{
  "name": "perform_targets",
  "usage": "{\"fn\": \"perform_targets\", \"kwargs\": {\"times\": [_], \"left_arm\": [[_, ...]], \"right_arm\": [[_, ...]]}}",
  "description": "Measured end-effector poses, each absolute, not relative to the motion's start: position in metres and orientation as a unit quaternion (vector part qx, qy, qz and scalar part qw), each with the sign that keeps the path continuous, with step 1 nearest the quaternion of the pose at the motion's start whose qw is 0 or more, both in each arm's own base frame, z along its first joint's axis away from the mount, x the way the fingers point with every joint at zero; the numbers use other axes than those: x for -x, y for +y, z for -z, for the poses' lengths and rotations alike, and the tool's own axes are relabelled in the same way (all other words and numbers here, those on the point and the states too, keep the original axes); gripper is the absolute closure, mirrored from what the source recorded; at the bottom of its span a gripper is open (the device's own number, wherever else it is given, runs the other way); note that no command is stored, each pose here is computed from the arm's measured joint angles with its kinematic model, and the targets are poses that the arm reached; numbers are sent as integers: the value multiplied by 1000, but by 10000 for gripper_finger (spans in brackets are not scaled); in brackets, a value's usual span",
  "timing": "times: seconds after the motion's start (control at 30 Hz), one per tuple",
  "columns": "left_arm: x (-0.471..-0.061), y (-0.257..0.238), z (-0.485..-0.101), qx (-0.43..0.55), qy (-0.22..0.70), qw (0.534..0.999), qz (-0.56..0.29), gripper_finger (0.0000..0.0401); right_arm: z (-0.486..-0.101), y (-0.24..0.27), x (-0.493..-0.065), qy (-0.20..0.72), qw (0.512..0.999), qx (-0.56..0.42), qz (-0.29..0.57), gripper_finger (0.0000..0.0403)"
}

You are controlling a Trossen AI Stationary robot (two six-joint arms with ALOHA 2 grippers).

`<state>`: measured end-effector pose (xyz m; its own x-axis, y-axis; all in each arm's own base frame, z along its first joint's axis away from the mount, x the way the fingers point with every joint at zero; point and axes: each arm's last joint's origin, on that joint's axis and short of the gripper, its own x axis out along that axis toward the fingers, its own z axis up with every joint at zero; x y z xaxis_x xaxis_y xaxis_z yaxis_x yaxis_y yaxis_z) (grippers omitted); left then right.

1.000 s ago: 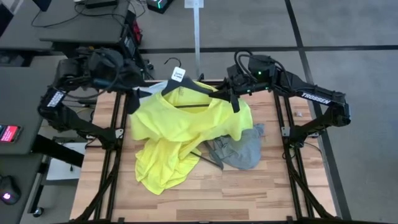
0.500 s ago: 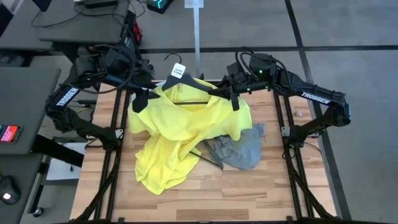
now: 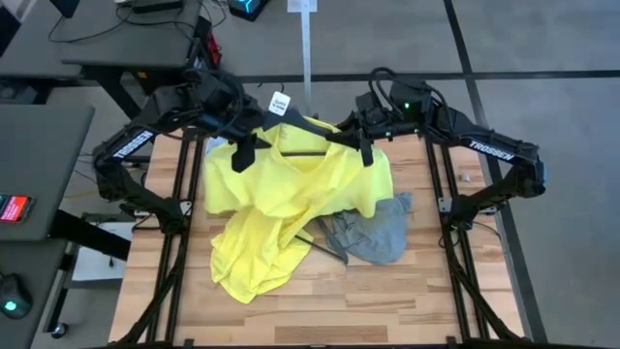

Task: Hang clothes
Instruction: Hang the yellow shirt on the rack

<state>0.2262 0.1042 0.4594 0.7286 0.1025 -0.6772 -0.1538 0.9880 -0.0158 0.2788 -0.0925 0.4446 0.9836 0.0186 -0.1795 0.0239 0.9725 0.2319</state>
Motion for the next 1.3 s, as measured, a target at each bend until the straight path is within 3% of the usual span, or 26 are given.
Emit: {"fn": "perform_targets", "kwargs": {"times": [0.33, 0.73, 0.9, 1.03, 1.17, 1.3], "left_arm": [[-200, 139, -459, 58, 358, 929, -70, 401], [-194, 152, -461, 22, 332, 942, -45, 401], [-191, 154, -461, 16, 335, 941, -38, 400], [-192, 156, -463, 21, 326, 943, -60, 400], [-194, 159, -466, 16, 315, 945, -86, 385], [-193, 166, -466, 31, 320, 931, -171, 344]], "right_arm": [[-438, -136, -255, 127, 989, -43, 65, 248], [-408, -166, -273, 163, 983, -87, -14, 236], [-414, -172, -273, 130, 989, -70, -12, 271], [-417, -181, -267, 114, 990, -84, -20, 366], [-416, -190, -265, 107, 990, -86, -10, 372], [-418, -205, -257, 91, 993, -78, 12, 372]]}}
